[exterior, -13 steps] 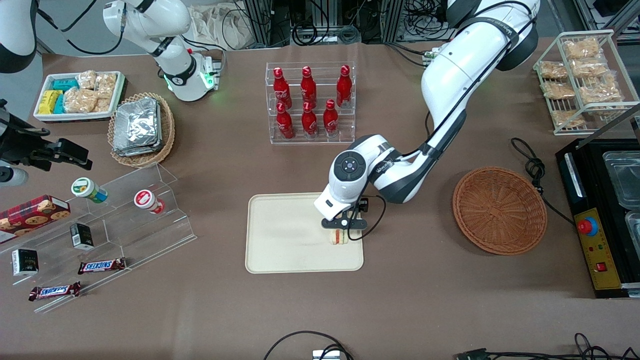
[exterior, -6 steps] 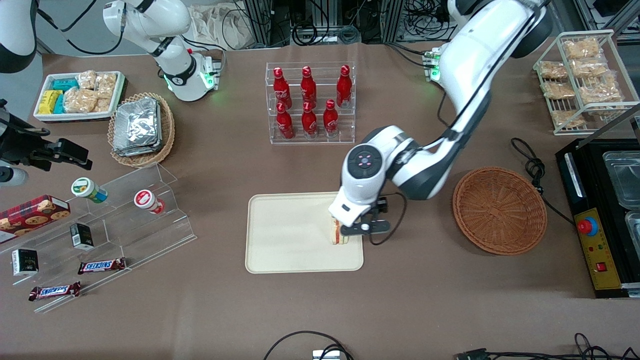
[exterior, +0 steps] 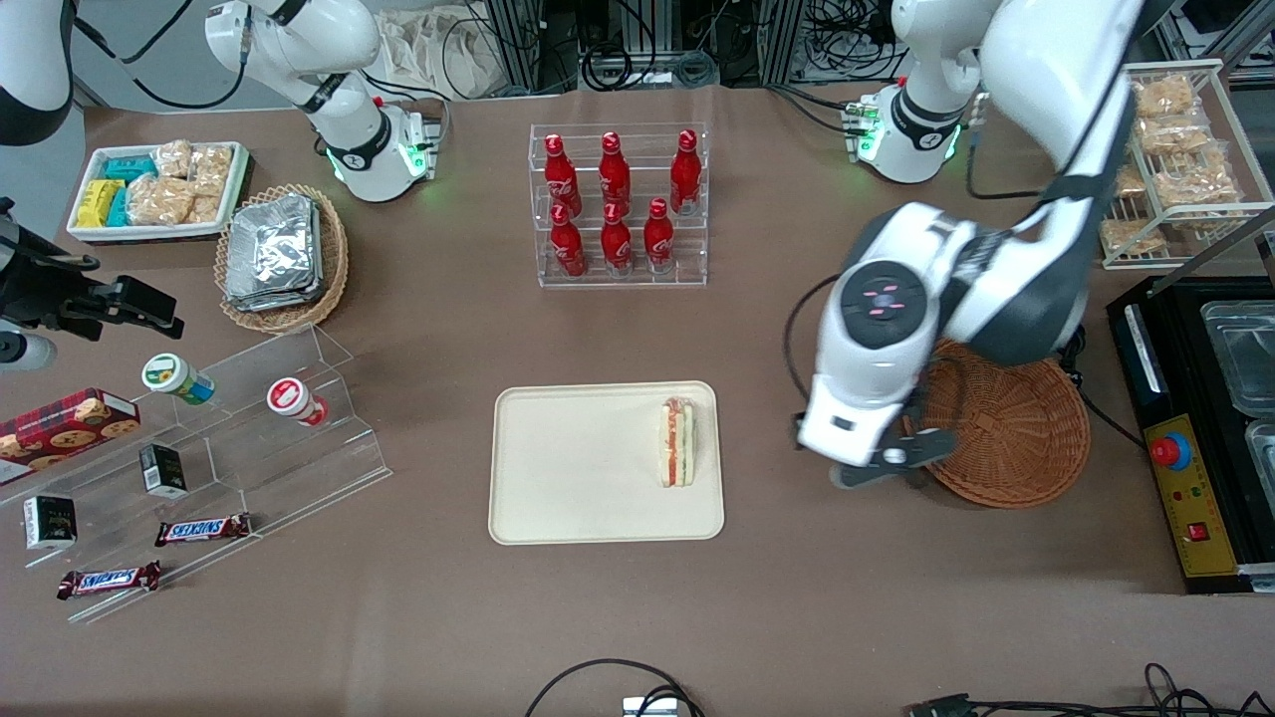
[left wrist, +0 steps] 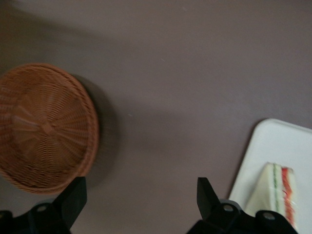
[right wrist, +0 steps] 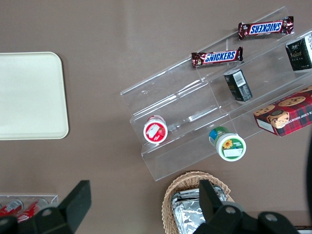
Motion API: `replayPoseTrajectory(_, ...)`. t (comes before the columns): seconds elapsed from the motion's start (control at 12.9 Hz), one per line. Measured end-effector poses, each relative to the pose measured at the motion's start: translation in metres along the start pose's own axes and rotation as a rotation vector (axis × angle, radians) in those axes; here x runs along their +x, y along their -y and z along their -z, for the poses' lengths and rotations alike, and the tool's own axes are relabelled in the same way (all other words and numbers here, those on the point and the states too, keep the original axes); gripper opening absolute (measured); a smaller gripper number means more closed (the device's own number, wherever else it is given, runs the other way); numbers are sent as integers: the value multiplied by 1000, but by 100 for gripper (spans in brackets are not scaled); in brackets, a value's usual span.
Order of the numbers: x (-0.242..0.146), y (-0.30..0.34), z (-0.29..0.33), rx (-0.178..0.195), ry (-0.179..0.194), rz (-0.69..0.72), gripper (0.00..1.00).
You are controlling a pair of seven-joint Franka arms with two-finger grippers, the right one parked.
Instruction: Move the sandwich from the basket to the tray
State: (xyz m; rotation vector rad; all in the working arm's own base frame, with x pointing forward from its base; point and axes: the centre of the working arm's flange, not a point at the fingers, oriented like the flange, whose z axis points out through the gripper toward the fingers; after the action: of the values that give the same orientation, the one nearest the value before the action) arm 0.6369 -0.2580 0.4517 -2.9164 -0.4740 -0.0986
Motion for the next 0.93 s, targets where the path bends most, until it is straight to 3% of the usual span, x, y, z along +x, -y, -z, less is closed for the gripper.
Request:
replayPoseTrajectory(0.23,29,70,32,26,-1,0,100)
replayPoseTrajectory(0.62,52,169,78,-42,47,-71,100)
replayPoseTrajectory(0.93,55,200,86,-39,55,-202,100)
